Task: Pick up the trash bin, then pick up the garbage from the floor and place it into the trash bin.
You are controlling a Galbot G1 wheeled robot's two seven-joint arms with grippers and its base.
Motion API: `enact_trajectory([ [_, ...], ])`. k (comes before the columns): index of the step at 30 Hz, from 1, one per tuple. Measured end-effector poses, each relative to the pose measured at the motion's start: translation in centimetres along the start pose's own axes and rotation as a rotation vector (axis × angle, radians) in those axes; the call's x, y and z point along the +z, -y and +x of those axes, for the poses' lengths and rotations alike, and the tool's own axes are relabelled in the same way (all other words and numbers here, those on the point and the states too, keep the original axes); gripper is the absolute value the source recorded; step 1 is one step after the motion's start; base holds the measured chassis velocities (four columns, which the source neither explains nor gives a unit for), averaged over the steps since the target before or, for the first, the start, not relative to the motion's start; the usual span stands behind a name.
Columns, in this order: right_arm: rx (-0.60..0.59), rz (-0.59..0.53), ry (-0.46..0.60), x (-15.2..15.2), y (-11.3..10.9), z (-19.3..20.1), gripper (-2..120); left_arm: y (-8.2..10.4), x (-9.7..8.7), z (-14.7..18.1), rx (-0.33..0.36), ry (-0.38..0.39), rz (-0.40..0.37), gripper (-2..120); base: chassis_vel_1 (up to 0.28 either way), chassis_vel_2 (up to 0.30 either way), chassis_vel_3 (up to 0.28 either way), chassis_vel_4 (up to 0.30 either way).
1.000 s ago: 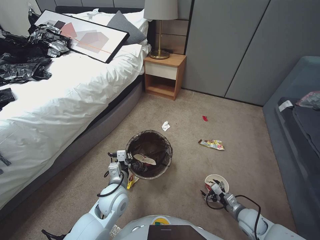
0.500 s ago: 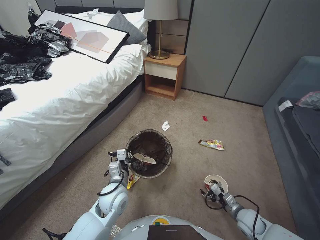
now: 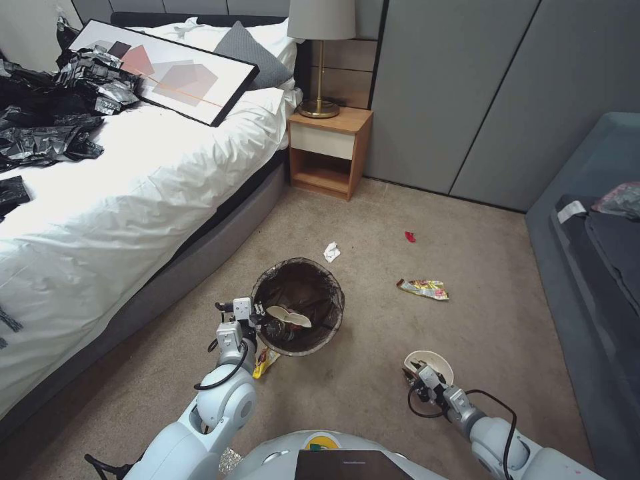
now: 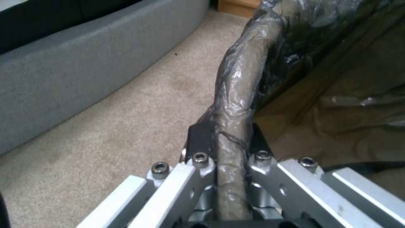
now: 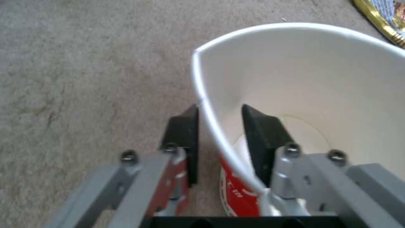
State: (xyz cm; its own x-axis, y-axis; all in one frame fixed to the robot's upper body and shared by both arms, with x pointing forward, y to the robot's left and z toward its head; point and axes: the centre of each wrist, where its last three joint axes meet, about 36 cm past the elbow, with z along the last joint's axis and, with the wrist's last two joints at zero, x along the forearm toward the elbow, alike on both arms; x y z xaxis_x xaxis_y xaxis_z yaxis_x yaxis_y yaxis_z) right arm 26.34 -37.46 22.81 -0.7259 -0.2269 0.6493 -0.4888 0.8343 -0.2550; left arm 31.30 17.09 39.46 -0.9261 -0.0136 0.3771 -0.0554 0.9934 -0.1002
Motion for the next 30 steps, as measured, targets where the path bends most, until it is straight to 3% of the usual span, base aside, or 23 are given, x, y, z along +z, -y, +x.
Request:
enact_trajectory([
  [3, 0.001, 0.001, -0.002, 0.0, -0.1, 0.0, 13, 0.0, 0.0, 0.0, 0.001, -0.001, 0.001, 3, 0.000, 0.000, 0.000, 0.000],
  [6, 0.001, 0.001, -0.002, 0.0, -0.1, 0.0, 13, 0.0, 0.0, 0.0, 0.001, -0.001, 0.001, 3, 0.000, 0.000, 0.000, 0.000],
  [7, 0.005, 0.002, -0.002, 0.0, -0.1, 0.0, 0, 0.0, 0.0, 0.1, 0.003, -0.002, 0.002, 3, 0.000, 0.000, 0.000, 0.000],
  [21, 0.055, 0.010, 0.012, -0.2, -0.6, -0.4, 0, 0.0, 0.0, 0.4, 0.007, -0.004, 0.001, 3, 0.000, 0.000, 0.000, 0.000],
  [28, 0.177, -0.014, 0.111, -3.7, 0.6, -0.9, 0, 0.1, 0.0, 0.5, 0.010, -0.007, -0.001, 3, 0.000, 0.000, 0.000, 0.000],
  [30, 0.250, -0.033, 0.193, -6.8, 1.5, -1.2, 0, 0.1, 0.1, 0.6, 0.012, -0.011, -0.001, 3, 0.000, 0.000, 0.000, 0.000],
])
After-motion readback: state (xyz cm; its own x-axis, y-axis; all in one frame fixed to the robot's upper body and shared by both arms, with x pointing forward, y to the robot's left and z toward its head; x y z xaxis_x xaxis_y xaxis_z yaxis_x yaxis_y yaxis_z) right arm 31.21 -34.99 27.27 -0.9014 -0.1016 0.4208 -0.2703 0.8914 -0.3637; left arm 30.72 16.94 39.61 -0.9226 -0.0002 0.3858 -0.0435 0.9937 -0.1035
